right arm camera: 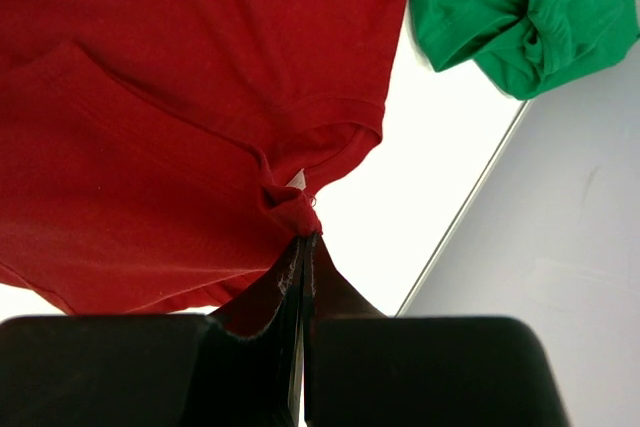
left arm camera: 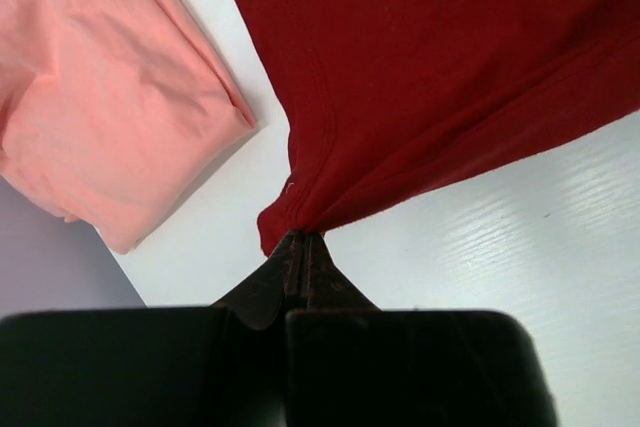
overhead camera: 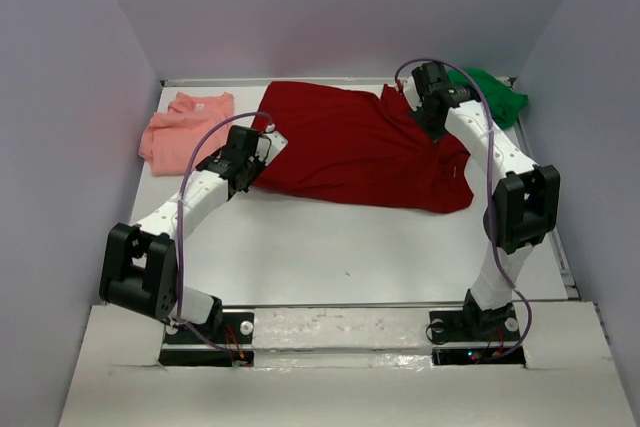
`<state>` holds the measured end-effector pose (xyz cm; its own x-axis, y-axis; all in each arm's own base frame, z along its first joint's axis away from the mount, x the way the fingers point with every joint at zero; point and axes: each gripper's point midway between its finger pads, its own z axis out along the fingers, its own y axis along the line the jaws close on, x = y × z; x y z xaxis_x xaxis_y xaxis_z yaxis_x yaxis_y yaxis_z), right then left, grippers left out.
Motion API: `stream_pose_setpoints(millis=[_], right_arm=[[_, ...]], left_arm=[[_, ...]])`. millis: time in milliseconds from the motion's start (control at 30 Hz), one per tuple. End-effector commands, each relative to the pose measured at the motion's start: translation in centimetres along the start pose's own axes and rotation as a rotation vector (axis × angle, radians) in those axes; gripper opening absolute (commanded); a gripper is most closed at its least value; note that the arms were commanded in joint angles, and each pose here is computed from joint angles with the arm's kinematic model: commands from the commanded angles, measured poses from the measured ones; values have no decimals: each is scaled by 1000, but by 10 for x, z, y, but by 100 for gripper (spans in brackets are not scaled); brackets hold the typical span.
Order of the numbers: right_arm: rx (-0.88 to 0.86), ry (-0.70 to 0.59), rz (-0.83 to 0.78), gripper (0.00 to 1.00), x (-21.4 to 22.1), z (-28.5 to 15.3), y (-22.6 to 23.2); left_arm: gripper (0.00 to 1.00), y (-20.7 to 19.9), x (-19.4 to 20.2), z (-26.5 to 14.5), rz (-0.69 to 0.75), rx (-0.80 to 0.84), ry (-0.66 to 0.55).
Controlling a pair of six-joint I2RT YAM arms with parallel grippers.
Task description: Fold and stack the t-shirts
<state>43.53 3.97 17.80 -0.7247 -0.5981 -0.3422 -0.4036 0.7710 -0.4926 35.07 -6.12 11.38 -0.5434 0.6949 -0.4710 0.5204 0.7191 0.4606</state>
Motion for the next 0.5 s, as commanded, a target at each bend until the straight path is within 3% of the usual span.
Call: stream_pose_setpoints(millis=[0,467], right_arm=[[88,-82,47,0,-21,-17,-28],[126,-92,19,0,-45,1,-38]], left_arm=[[0,9,-9,-5,-13,-40,-13],[0,35,-26,0,-75,-211,-32]])
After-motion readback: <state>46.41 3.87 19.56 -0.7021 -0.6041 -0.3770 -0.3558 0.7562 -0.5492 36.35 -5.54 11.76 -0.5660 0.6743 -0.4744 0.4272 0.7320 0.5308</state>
